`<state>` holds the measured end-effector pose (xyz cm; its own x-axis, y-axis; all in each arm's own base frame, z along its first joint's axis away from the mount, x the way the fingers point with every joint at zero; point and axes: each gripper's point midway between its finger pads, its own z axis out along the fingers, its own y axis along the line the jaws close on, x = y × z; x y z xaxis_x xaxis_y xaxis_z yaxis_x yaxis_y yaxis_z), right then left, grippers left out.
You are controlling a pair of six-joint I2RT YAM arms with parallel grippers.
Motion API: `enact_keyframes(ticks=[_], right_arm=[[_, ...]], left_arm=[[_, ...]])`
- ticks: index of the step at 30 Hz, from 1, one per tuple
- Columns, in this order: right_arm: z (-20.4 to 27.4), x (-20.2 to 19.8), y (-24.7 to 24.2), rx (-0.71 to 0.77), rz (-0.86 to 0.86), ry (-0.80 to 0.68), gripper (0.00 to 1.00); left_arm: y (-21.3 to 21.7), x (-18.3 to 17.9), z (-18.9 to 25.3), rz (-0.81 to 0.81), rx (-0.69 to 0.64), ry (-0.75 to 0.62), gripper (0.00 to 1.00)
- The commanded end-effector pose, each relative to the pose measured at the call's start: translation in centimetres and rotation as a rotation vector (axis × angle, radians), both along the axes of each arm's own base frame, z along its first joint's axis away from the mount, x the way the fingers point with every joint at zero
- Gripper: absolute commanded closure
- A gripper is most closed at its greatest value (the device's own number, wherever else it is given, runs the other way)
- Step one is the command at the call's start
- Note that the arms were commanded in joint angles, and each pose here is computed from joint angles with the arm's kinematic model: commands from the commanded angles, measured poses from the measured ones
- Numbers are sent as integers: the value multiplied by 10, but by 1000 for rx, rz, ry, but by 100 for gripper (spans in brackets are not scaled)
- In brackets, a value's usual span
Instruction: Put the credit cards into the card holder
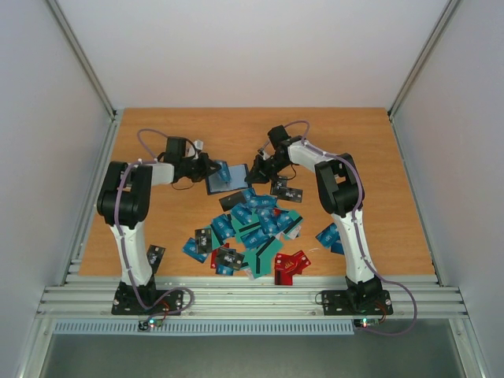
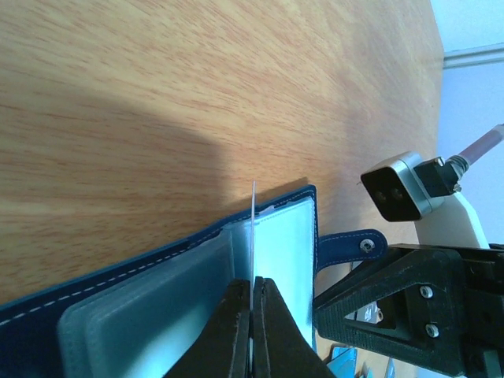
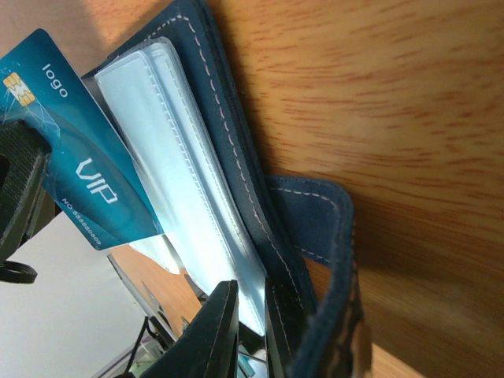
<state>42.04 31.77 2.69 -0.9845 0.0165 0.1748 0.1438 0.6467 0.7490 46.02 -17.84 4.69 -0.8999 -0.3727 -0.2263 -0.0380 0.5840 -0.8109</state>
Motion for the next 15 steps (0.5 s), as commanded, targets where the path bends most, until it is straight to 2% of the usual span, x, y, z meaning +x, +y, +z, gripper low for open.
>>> enact_keyframes(ticks=[1, 7, 15], right_arm=[[-26, -15, -7, -58, -6, 82, 88], [-26, -15, -7, -58, -12, 86, 88], [-28, -14, -6, -59, -25, 95, 88]], left_arm=[[-8, 6, 8, -30, -7, -56, 100], [-10, -3, 6, -35, -31, -24, 100], [-5, -14, -6, 18, -27, 94, 100]])
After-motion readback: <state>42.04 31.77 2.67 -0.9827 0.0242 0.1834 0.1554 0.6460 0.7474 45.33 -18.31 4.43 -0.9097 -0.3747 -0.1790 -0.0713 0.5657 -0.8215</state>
